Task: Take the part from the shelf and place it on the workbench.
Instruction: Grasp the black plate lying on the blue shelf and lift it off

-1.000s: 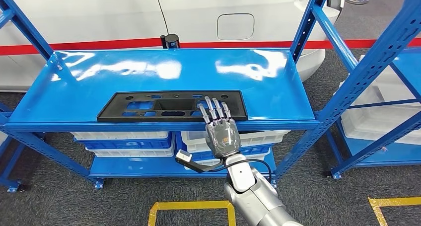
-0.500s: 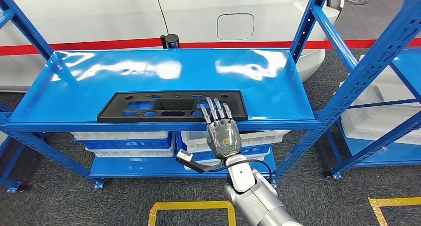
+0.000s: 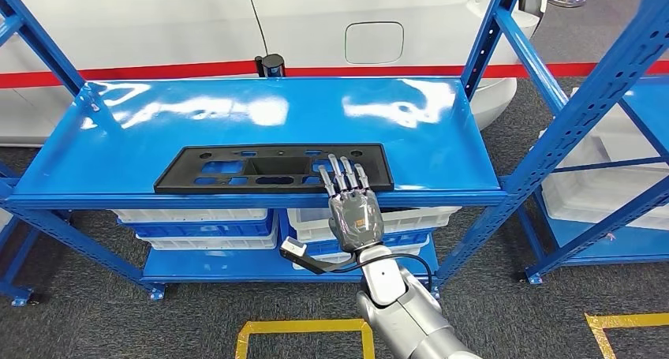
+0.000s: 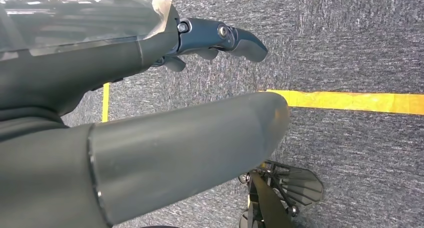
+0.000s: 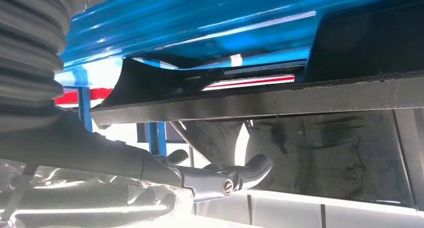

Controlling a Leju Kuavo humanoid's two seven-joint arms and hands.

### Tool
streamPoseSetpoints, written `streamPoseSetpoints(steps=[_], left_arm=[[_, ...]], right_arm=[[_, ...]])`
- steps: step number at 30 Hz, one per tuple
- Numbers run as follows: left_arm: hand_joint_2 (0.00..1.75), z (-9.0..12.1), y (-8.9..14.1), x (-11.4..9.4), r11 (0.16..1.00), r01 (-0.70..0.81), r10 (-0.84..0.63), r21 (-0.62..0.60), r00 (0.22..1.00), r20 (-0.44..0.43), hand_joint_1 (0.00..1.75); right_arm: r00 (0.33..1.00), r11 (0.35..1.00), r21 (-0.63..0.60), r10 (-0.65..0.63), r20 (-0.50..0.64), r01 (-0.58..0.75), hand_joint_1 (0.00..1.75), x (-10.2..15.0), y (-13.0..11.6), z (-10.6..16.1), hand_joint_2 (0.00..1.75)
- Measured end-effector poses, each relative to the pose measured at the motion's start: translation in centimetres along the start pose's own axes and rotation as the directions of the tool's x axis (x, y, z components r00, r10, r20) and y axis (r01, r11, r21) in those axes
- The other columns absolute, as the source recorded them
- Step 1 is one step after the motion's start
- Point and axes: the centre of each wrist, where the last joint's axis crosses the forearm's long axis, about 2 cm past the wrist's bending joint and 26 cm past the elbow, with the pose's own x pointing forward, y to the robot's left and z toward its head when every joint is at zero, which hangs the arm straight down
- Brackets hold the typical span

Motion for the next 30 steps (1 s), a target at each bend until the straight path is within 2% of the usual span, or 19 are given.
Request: streamPoseSetpoints(steps=[18,30], left_arm=[[0.00,-0.1,-0.1,0.3,1.000,0.011,-0.011,-0.014,1.000,-0.007,0.00],[0.00,-0.2,0.1,0.6,1.000,0.020,-0.020,-0.004,1.000,-0.002,0.00]], right_arm=[[1.000,0.999,-0.036,0.023,-0.001,-0.023,0.00,-0.8,-1.4,-2.1,1.75],[0.999,0.999,-0.015,0.034,-0.009,-0.034,0.00,-1.2,-1.2,-1.9,1.75]])
